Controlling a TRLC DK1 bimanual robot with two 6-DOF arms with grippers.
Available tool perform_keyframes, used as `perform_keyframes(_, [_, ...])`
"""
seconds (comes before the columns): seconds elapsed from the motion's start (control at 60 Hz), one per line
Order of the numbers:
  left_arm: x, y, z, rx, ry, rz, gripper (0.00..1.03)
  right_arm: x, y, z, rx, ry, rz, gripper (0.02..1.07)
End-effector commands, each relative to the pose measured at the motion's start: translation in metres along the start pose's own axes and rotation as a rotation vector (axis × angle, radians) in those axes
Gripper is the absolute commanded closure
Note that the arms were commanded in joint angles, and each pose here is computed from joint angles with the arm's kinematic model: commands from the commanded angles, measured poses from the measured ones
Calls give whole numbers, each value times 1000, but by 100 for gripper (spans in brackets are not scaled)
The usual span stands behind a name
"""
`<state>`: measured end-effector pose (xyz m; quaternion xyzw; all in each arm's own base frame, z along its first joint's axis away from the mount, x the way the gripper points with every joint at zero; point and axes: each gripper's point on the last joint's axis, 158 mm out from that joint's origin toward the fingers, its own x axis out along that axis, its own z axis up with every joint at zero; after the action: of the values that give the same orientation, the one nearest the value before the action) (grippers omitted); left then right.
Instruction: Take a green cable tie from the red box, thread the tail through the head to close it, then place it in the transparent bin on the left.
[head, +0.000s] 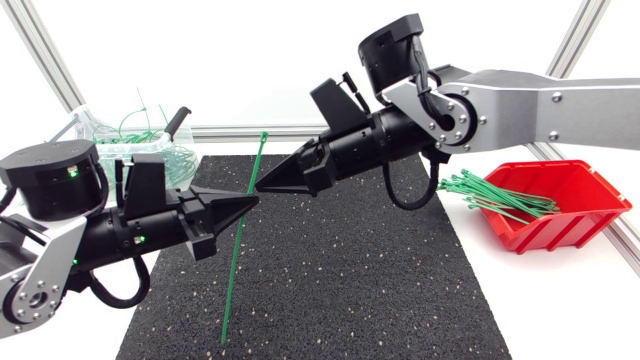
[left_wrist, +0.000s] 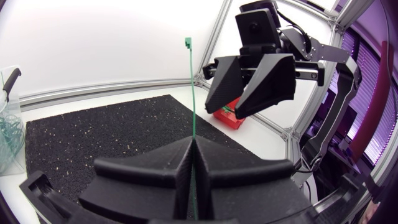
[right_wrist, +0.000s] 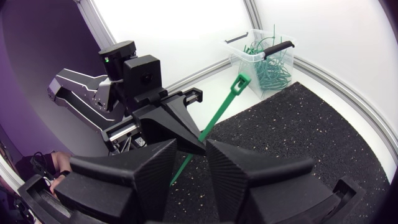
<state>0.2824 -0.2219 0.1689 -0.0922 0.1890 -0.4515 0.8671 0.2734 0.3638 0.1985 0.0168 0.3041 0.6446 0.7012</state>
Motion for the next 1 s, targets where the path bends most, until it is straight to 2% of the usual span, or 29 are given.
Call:
perform_keyframes(0.0, [-3,-4,-6,-27,0,-15,100,5,-7,-11,4,13,-2,68])
perform_keyframes(0.517, [-3,-21,-10,-17,6,-61,100,15,-21,-13,11,11,-28,68])
perform_keyframes(0.6, [-3,-21,-10,-19,7,-61,100,15,-17,-12,3,8,-17,71])
perform_keyframes(0.95, [-2,-19,-13,-24,17,-62,100,11,3,-9,-18,-10,30,71])
perform_keyframes(0.983, [-2,-20,-12,-22,15,-62,100,11,4,-9,-20,-11,32,74])
